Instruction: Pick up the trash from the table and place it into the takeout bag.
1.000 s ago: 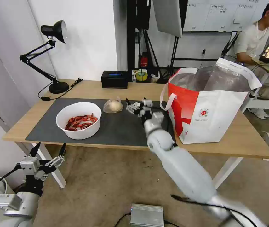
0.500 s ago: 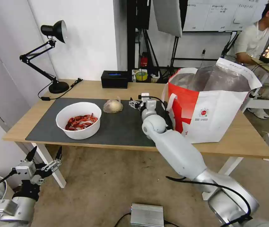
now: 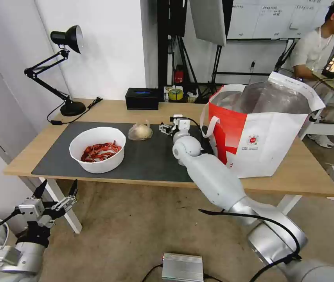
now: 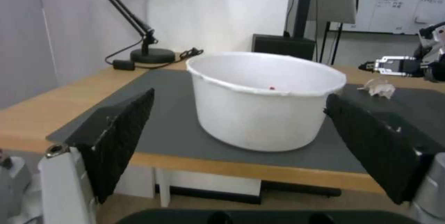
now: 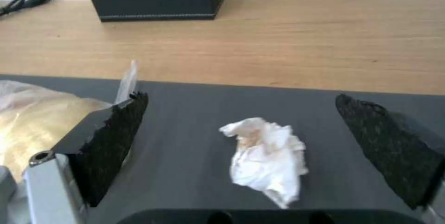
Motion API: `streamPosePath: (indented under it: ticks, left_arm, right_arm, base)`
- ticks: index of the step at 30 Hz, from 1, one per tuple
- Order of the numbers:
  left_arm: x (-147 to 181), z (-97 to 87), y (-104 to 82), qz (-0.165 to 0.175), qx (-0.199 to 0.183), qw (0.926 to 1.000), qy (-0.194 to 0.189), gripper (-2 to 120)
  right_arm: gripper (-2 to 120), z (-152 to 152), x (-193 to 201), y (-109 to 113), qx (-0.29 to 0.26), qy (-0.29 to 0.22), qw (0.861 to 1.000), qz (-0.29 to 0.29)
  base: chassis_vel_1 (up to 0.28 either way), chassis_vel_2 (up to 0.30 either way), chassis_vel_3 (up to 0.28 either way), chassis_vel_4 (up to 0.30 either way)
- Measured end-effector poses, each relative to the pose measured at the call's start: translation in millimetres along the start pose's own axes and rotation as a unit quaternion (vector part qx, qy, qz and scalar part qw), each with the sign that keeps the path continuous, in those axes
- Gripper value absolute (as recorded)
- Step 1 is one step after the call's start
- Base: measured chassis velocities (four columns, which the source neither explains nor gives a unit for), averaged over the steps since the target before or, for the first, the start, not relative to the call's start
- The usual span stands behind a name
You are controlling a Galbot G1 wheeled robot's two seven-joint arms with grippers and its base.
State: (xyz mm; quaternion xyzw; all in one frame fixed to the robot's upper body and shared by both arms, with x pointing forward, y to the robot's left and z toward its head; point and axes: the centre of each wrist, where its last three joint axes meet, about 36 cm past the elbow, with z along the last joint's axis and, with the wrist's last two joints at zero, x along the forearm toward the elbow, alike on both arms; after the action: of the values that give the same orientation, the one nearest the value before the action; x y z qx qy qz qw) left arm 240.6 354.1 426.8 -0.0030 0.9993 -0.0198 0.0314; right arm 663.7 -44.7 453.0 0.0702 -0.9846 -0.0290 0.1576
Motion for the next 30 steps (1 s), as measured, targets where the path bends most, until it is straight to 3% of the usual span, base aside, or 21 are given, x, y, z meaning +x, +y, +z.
streamPosePath:
  ticks: [6, 18, 24, 30]
  left_arm:
    - [1, 6.9, 4.6, -0.002, 0.004, 1.0, 0.005, 100]
    - [-1, 14.0, 9.9, 0.0, 0.006, 1.0, 0.006, 100]
    - [1, 16.5, 10.6, -0.002, 0.008, 1.0, 0.006, 100]
    - [4, 18.4, 10.1, -0.001, 0.01, 0.9999, 0.005, 100]
  right_arm:
    - [100, 7, -12, 8, -0.001, 0.013, 1.0, 0.019]
    - [99, 25, -21, -2, 0.016, 0.028, 0.999, 0.04]
    - [82, 26, -21, -2, 0.017, 0.029, 0.999, 0.041]
    - [57, 30, -21, -4, 0.016, 0.033, 0.998, 0.047]
  base:
    - [0.0, 0.0, 0.0, 0.0]
    - [0.0, 0.0, 0.0, 0.0]
    - [0.0, 0.0, 0.0, 0.0]
    - [0.0, 0.0, 0.0, 0.0]
